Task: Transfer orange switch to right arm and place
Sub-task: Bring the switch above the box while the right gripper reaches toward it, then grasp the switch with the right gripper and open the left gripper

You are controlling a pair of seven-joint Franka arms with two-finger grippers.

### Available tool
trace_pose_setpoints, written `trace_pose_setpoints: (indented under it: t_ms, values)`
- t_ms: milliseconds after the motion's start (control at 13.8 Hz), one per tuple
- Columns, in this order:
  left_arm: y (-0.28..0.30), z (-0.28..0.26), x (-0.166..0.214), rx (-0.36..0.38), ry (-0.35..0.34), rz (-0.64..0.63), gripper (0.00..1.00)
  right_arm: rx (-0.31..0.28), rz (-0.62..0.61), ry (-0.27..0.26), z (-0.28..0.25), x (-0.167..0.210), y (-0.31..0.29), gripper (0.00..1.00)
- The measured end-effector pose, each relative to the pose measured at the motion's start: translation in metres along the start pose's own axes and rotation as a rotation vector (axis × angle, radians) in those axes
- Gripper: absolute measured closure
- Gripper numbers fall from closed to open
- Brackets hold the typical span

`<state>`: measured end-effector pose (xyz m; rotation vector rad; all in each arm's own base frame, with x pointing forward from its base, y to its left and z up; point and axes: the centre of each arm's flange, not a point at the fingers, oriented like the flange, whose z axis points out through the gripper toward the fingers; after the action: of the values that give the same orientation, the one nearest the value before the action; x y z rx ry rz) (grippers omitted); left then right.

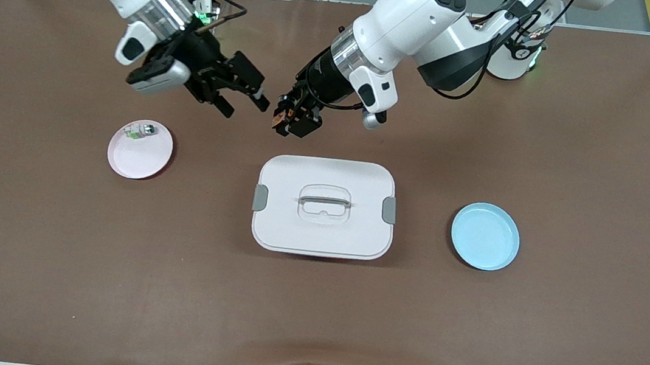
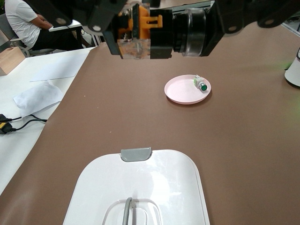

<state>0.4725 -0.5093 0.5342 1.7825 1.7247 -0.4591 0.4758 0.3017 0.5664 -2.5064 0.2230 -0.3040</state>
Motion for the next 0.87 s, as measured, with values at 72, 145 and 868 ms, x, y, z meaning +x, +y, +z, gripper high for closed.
trace_pose_setpoints:
  t_ms: [72,145,868]
  values:
    - [0.0,0.0,0.0,-0.001,-0.001,0.0,0.28,-0.004,-0.016,-0.012,0.007,-0.004,-0.003,0.0]
    - [0.0,0.0,0.0,-0.002,-0.001,0.0,0.28,-0.007,-0.03,-0.021,0.012,-0.008,-0.005,0.0]
    - [0.001,-0.001,-0.001,-0.005,-0.004,0.001,0.28,0.002,-0.065,-0.036,0.027,-0.021,-0.02,0.0]
